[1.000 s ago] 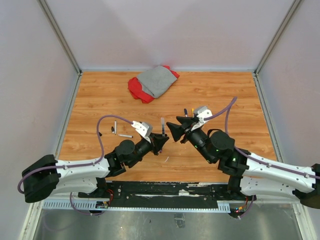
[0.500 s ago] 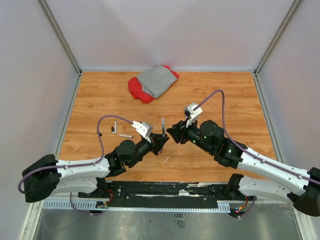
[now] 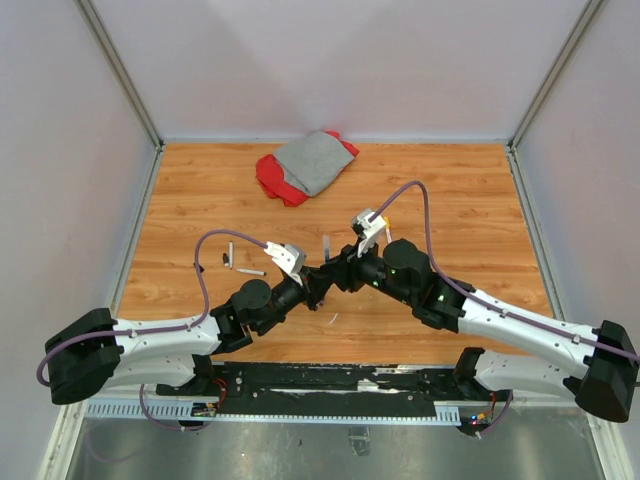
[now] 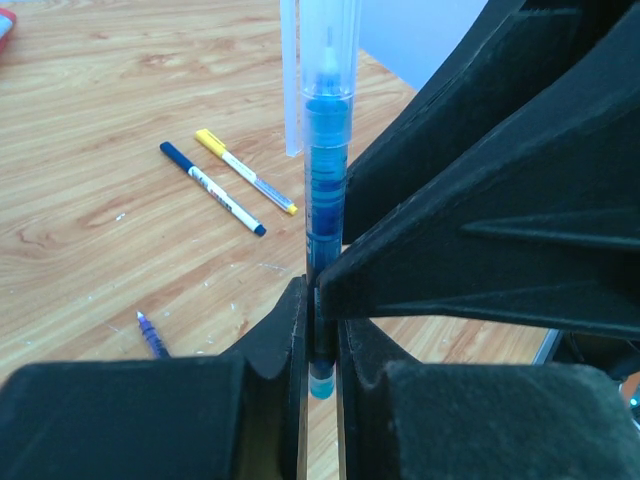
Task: Insert the pens into the pen caps
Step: Place the pen at the center of the board.
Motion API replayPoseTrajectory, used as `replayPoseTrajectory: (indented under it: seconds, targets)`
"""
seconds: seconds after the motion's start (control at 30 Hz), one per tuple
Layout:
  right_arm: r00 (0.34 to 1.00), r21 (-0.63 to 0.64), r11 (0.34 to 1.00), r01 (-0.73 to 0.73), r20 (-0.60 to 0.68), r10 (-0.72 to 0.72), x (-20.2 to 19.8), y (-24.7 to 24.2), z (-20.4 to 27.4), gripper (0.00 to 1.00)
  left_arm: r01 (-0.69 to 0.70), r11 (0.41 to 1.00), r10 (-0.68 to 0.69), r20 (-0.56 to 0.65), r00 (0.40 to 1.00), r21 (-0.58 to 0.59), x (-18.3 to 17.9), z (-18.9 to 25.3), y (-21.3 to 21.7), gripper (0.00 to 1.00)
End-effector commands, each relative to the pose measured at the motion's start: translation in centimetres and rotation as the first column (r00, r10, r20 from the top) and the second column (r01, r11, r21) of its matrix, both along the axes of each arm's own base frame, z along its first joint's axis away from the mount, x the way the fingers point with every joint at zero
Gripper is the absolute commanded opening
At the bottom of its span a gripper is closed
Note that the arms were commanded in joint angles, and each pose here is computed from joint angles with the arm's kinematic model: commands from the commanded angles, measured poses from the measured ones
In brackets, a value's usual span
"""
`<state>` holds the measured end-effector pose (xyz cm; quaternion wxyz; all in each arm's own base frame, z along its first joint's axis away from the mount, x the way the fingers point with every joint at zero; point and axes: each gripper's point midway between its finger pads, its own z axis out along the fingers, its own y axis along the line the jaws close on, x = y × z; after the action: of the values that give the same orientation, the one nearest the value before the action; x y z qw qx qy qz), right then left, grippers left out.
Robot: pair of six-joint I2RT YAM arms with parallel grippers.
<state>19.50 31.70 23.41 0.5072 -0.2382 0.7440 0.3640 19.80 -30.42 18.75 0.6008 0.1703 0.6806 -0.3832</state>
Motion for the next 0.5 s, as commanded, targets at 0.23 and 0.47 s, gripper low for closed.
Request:
replayPoseTrajectory:
  seconds: [0.23, 0.47]
  targets:
    - [0.999, -0.001, 1.0, 0.022, -0.027, -0.022, 0.9, 0.5, -1.9, 0.14, -0.015, 0.997, 0.018, 0.037, 0.999, -0.07, 0.5, 2.6, -0.2, 0.0]
    - [0.992, -0.062, 0.99, 0.124, -0.013, -0.125, 2.1, -1.3, -2.1, 0.01, -0.027, 0.997, 0.029, 0.031, 0.999, -0.074, 0.6, 2.6, 0.0, 0.29]
